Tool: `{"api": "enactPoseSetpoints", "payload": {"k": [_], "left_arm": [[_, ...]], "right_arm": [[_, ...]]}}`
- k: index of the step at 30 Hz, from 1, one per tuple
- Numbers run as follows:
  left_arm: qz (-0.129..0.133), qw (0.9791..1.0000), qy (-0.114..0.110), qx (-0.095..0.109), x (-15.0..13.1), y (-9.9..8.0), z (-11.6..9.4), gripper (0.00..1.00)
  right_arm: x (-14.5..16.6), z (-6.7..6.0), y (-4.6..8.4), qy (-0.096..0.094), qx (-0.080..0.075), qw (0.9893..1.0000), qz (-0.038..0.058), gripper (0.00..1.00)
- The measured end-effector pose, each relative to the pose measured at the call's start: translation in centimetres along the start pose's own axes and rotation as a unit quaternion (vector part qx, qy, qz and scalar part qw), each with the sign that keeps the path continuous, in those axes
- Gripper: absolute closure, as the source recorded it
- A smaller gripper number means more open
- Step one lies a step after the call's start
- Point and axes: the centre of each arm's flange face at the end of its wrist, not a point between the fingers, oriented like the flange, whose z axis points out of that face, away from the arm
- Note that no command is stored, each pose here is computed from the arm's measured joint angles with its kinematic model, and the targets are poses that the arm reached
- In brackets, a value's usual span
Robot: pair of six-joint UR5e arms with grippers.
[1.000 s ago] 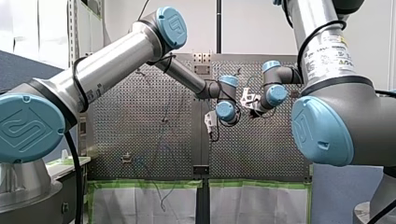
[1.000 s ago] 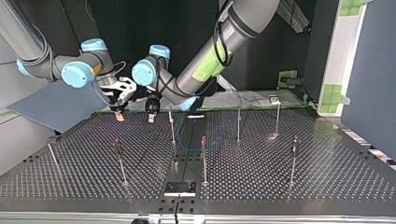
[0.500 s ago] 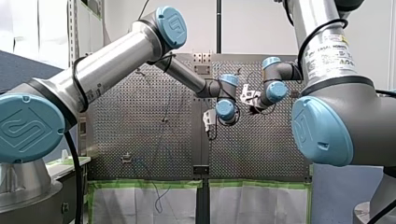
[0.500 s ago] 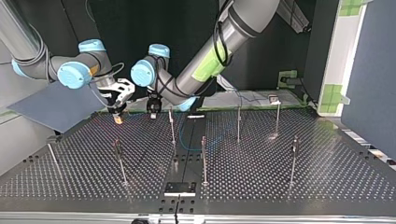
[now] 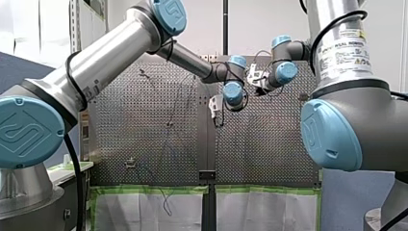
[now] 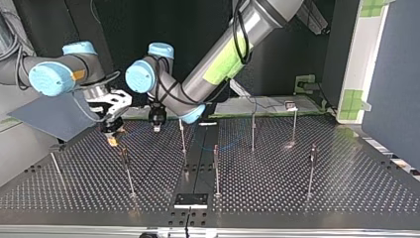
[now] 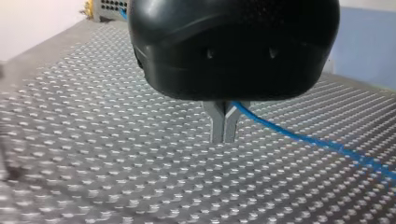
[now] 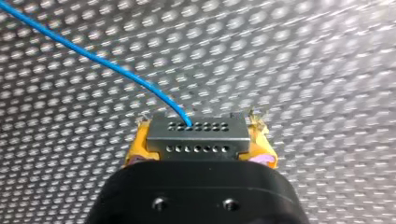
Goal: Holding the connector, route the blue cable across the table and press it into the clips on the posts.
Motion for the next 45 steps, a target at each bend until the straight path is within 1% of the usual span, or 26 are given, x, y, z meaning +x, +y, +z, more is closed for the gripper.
{"api": "enactPoseSetpoints", "payload": {"k": [4, 8, 12, 16, 18, 22, 25, 30, 34, 40, 45], "left_arm": [[-0.002, 0.9999, -0.013, -0.01, -2.4, -0.1, -1.0, 1.0], [-0.004, 0.9996, -0.024, -0.011, -4.5, -0.2, -1.9, 1.0], [-0.004, 0.9994, -0.033, -0.008, -6.6, -0.6, -3.0, 1.0], [-0.005, 0.9988, -0.049, -0.001, -8.8, -1.0, -4.0, 1.0], [-0.008, 0.9983, -0.058, 0.001, -9.5, -1.1, -4.1, 1.0], [-0.019, 0.997, -0.075, 0.007, -10.3, -1.1, -3.7, 1.0], [-0.025, 0.9961, -0.084, 0.013, -10.6, -1.0, -3.3, 1.0], [-0.031, 0.9951, -0.091, 0.024, -11.0, -0.6, -2.5, 1.0], [-0.036, 0.9938, -0.099, 0.034, -11.3, -0.1, -1.6, 1.0], [-0.039, 0.9926, -0.106, 0.046, -11.4, 0.5, -0.4, 1.0], [-0.036, 0.9926, -0.103, 0.053, -10.5, 0.9, 1.1, 1.0]], "right_arm": [[2.0, -0.9, -0.7, 0.006, 0.002, 1.0, 0.0006, 1.0], [3.3, -1.9, -1.2, 0.008, 0.002, 1.0, 0.002, 1.0], [3.9, -2.5, -1.5, 0.008, 0.002, 1.0, 0.0024, 1.0], [4.2, -2.7, -1.7, 0.008, 0.003, 1.0, 0.0022, 1.0], [4.3, -2.8, -1.9, 0.01, 0.004, 0.9999, 0.0014, 1.0], [4.9, -2.8, -2.0, 0.014, 0.006, 0.9999, 0.0006, 1.0], [5.4, -2.7, -2.0, 0.017, 0.008, 0.9998, 0.0, 1.0], [6.9, -2.5, -2.0, 0.025, 0.009, 0.9996, -0.0013, 1.0], [8.2, -2.3, -1.9, 0.032, 0.011, 0.9994, -0.0015, 1.0], [9.3, -2.1, -1.3, 0.038, 0.009, 0.9992, -0.0013, 1.0], [9.1, -1.7, -0.3, 0.036, 0.005, 0.9994, 0.0003, 1.0]]}}
